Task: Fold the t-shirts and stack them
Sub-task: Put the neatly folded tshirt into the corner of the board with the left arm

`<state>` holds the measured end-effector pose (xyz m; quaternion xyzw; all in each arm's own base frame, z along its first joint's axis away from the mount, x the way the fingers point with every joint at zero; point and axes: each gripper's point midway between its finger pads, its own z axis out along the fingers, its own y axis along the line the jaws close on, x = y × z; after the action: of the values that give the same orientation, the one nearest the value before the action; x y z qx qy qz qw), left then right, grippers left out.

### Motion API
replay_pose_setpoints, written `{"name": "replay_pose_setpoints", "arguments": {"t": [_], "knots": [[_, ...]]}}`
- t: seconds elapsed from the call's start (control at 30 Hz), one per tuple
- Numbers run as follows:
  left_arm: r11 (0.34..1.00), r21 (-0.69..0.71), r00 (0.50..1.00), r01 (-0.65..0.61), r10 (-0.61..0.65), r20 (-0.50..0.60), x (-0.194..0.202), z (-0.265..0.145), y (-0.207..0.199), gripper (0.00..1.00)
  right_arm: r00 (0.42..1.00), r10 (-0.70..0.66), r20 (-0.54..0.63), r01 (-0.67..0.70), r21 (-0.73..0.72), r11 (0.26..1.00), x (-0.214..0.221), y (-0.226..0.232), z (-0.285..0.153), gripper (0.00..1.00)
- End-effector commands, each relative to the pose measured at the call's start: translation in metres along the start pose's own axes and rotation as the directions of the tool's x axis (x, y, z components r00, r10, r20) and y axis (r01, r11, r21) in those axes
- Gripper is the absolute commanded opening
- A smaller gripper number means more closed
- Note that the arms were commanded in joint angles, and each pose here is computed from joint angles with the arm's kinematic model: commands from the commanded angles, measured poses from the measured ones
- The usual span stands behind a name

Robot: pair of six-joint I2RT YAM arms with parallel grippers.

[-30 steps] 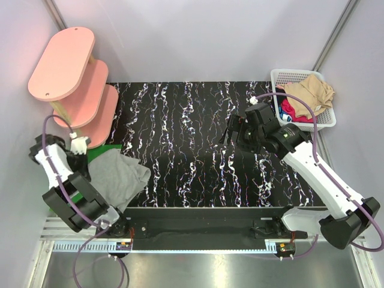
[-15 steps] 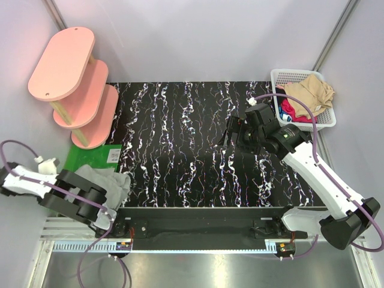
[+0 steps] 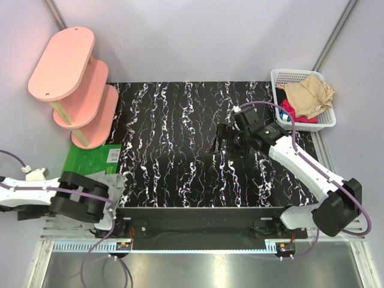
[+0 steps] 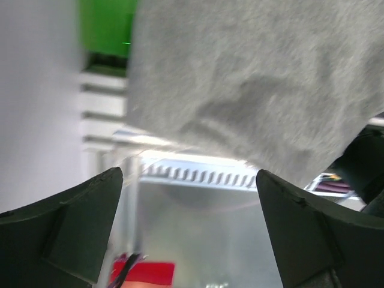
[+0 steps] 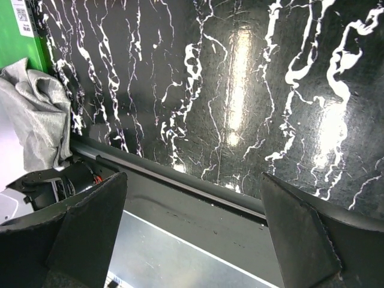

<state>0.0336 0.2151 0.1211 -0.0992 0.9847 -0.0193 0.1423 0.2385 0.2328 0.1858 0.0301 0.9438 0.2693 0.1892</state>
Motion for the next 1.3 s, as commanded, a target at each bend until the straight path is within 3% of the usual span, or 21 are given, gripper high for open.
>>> {"name": "replay_pose_setpoints", "arguments": {"t": [0.0,0.1,0.13,0.23,0.4,0.6,0.8,1.1,1.27], "knots": [[0.971,-0.163,0.978,-0.174,0.190,0.088,-0.025,-0.060,0.008,0.99,1.000,-0.024,0.018,0.025,-0.077,0.997,-0.008,0.016,0.000,1.00],[0.959,-0.095,0.949,-0.267,0.279,0.147,-0.036,-0.067,-0.032,0.99,1.000,-0.014,0.012,0.015,-0.086,0.996,-0.008,0.017,0.004,1.00],[0.929,-0.078,0.919,-0.362,0.369,0.139,-0.043,-0.060,-0.046,0.99,1.000,-0.012,0.009,0.012,-0.091,0.996,-0.008,0.018,0.005,1.00],[0.869,-0.031,0.860,-0.493,0.493,0.131,-0.047,-0.034,-0.086,0.99,1.000,-0.006,0.012,0.007,-0.106,0.994,-0.009,0.021,0.003,1.00],[0.801,0.078,0.803,-0.594,0.582,0.132,-0.079,0.007,-0.113,0.99,0.999,0.008,0.038,-0.004,-0.119,0.993,-0.013,0.025,-0.003,1.00],[0.829,0.226,0.857,-0.512,0.512,0.061,-0.101,0.033,-0.110,0.93,0.997,0.029,0.068,-0.020,-0.122,0.992,-0.015,0.027,-0.011,1.00],[0.787,0.301,0.815,-0.539,0.577,-0.048,-0.076,0.063,-0.116,0.94,0.995,0.042,0.085,-0.033,-0.106,0.994,-0.019,0.025,-0.014,1.00],[0.765,0.443,0.745,-0.467,0.610,-0.269,-0.026,0.096,-0.107,0.93,0.995,0.051,0.088,-0.042,-0.101,0.994,-0.029,0.032,-0.011,1.00],[0.797,0.422,0.768,-0.432,0.571,-0.292,-0.035,0.113,-0.099,0.93,0.995,0.053,0.087,-0.044,-0.098,0.994,-0.030,0.032,-0.009,1.00]]}}
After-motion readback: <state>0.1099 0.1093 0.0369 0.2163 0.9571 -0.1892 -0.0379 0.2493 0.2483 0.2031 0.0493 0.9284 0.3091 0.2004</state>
